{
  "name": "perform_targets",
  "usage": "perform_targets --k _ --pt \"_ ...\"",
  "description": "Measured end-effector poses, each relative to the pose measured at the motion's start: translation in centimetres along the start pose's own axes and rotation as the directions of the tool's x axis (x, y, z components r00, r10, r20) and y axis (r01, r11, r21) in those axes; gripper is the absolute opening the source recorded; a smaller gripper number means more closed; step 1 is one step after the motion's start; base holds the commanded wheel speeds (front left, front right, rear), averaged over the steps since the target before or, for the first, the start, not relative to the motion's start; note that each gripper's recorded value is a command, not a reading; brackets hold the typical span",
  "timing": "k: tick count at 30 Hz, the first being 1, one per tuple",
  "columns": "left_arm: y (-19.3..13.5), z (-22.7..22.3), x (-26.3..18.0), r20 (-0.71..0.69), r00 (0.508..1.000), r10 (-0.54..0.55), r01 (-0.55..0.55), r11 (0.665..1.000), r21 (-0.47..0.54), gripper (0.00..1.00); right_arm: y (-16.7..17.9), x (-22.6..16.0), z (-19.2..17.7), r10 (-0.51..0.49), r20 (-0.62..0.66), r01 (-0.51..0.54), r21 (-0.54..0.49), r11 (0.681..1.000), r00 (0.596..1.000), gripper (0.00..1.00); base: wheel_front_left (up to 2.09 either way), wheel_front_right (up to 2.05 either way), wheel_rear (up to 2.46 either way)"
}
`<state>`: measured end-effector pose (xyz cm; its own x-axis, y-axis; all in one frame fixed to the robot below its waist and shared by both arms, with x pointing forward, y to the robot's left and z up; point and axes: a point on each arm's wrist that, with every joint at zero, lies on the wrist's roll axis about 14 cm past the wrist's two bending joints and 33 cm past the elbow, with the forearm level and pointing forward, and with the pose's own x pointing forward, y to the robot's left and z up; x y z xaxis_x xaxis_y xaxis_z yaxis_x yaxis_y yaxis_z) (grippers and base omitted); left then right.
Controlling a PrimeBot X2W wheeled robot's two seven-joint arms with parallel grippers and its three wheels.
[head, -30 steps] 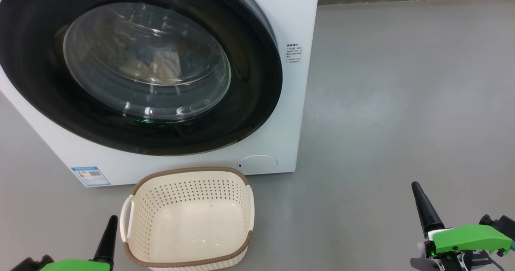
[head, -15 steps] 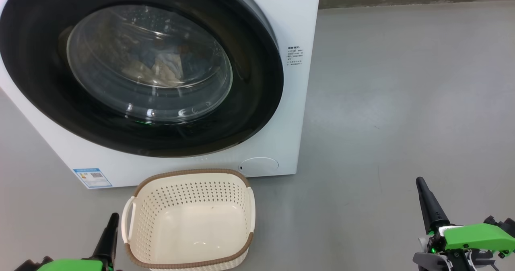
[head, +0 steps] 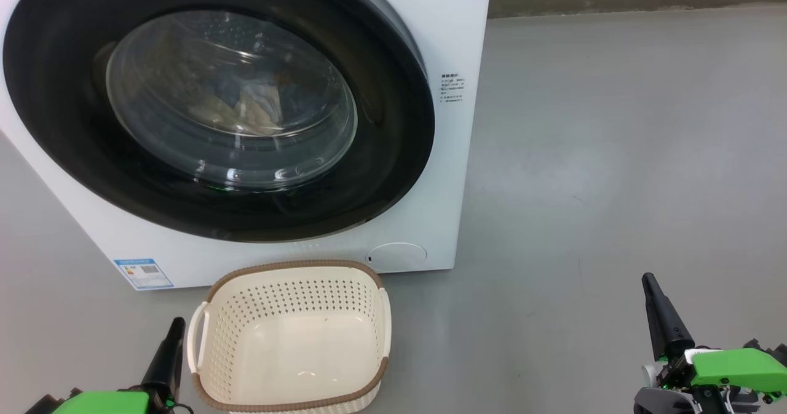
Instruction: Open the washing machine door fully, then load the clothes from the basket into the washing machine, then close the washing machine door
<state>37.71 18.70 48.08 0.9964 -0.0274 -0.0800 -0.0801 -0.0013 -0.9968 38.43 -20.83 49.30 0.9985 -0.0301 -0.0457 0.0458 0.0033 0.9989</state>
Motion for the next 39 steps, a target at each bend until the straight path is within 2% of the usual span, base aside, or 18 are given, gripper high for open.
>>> perform_targets --k 39 --pt "0.0 0.03 0.0 0.001 1.0 0.0 0.0 1.0 -0.001 0.0 -0.02 -0.02 -0.03 -0.001 0.0 0.001 0.002 1.0 1.0 0.0 0.0 0.0 0.0"
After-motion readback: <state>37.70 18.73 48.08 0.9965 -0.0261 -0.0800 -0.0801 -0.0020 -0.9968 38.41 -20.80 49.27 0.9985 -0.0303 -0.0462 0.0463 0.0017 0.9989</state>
